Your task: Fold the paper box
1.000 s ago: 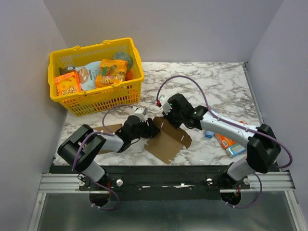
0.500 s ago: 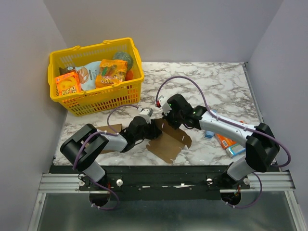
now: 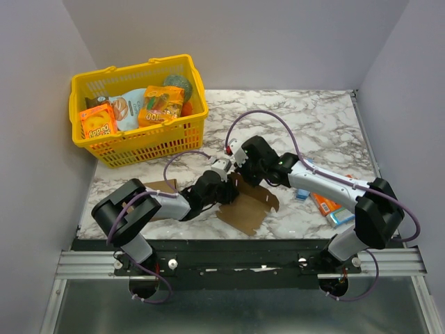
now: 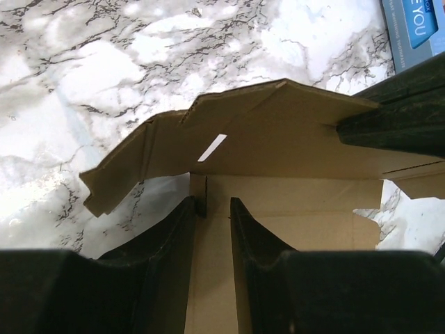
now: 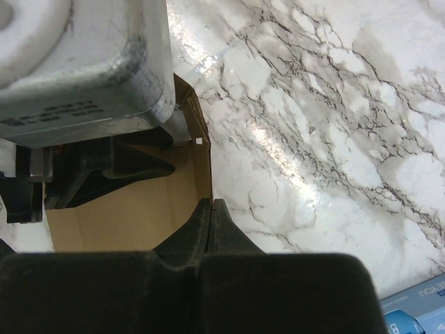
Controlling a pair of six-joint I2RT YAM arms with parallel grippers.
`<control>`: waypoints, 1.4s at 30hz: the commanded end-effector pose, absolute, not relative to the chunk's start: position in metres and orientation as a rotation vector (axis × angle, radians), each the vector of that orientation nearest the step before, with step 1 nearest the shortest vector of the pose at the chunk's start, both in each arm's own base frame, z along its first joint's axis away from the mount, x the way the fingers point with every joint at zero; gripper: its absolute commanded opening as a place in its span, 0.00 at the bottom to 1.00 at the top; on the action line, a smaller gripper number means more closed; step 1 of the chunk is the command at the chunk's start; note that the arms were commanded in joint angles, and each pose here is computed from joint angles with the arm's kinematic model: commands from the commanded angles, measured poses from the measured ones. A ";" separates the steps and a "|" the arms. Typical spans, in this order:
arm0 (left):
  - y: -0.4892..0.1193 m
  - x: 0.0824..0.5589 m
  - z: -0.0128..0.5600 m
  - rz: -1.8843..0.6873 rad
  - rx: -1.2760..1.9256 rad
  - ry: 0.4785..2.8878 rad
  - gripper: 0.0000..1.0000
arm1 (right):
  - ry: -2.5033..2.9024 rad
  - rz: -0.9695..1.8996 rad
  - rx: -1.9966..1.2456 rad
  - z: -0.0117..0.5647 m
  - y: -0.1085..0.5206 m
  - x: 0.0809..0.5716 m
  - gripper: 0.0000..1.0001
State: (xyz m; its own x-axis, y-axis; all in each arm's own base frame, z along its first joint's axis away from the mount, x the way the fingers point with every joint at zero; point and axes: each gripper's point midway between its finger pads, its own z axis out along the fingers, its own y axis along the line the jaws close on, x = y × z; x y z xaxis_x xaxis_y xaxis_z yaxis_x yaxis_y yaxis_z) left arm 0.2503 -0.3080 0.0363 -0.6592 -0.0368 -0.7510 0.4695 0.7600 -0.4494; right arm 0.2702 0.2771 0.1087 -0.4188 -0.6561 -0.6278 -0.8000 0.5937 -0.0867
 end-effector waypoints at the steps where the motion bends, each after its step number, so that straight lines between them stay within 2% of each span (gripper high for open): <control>1: -0.325 0.244 0.045 -0.905 0.363 2.122 0.35 | 2.190 0.327 -1.127 0.102 0.283 0.273 0.01; 4: -0.317 0.246 0.051 -0.895 0.324 2.120 0.38 | 2.168 0.269 -1.113 0.098 0.275 0.277 0.01; 8: -0.302 0.246 0.065 -0.881 0.273 2.120 0.53 | 2.111 0.216 -1.116 0.097 0.267 0.280 0.01; 11: -0.294 0.242 0.078 -0.874 0.261 2.124 0.60 | 2.075 0.188 -1.113 0.100 0.263 0.283 0.01; 18: -0.275 0.254 0.109 -0.883 0.092 2.147 0.64 | 2.011 0.135 -1.122 0.104 0.263 0.285 0.01; 25: -0.273 0.281 0.122 -1.010 -0.103 2.146 0.68 | 1.944 0.058 -1.121 0.113 0.264 0.290 0.01; 32: -0.289 0.296 0.140 -1.157 -0.181 2.100 0.74 | 1.913 0.015 -1.130 0.113 0.268 0.290 0.01; 38: -0.309 0.294 0.147 -1.348 -0.248 2.071 0.76 | 1.884 -0.024 -1.122 0.114 0.269 0.292 0.01; 42: -0.312 0.297 0.139 -1.355 -0.270 2.089 0.76 | 1.867 -0.034 -1.133 0.115 0.271 0.291 0.01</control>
State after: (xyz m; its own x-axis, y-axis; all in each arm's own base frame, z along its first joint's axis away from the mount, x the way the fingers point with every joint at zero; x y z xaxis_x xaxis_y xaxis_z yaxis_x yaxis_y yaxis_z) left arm 0.2950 -0.3003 0.1262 -0.7697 -0.4646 -0.4379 0.1553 0.5291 -0.8343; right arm 0.2865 0.2687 0.1050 -0.1907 -0.7145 -0.6731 -0.7168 0.5699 -0.4019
